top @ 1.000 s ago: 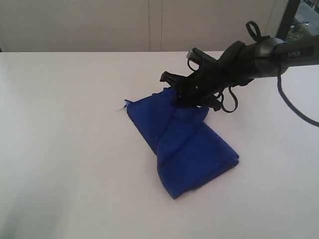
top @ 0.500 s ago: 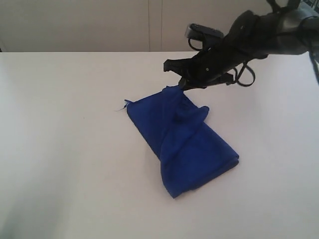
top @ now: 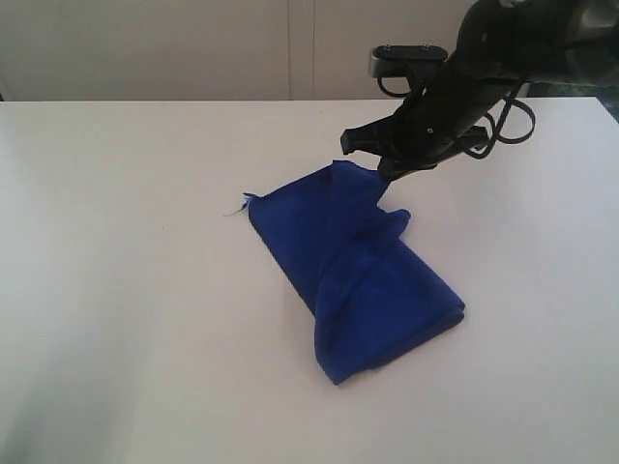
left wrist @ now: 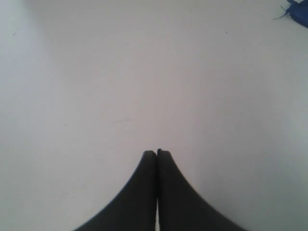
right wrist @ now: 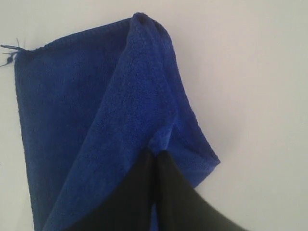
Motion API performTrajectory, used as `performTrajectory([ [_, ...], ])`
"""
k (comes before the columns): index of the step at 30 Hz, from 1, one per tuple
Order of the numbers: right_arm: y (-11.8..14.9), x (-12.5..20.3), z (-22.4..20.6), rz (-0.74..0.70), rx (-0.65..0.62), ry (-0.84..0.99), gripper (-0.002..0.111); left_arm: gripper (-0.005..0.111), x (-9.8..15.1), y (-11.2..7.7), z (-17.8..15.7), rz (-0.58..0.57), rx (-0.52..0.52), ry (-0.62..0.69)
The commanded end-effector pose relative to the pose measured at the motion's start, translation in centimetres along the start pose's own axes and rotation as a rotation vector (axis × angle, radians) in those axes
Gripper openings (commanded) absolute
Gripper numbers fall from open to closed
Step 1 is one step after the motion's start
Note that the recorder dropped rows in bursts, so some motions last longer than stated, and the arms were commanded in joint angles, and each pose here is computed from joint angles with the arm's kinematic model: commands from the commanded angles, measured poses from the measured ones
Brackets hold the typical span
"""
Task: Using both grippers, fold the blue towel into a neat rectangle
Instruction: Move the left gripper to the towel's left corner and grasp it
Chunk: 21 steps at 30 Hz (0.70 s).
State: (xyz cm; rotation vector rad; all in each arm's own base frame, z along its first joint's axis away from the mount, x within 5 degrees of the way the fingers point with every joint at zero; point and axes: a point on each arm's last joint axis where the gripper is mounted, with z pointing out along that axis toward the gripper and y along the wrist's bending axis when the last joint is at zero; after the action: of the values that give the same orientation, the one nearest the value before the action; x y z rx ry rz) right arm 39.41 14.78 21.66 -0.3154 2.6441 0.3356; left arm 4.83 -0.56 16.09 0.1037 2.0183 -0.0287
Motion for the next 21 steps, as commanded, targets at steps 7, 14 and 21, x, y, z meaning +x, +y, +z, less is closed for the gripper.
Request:
performTrajectory([
  [7, -0.1, -0.2, -0.4, -0.002, 0.007, -0.022, 0.0, 0.0, 0.3, 0.0, 0.1, -0.01, 0.001, 0.009],
  [14, -0.1, -0.2, -0.4, -0.002, 0.007, -0.022, 0.0, 0.0, -1.8, 0.0, -0.1, -0.116, 0.012, -0.219],
  [21, -0.1, -0.2, -0.4, -0.002, 0.006, -0.016, 0.0, 0.0, -3.5, 0.5, -0.7, -0.133, -0.025, -0.418],
])
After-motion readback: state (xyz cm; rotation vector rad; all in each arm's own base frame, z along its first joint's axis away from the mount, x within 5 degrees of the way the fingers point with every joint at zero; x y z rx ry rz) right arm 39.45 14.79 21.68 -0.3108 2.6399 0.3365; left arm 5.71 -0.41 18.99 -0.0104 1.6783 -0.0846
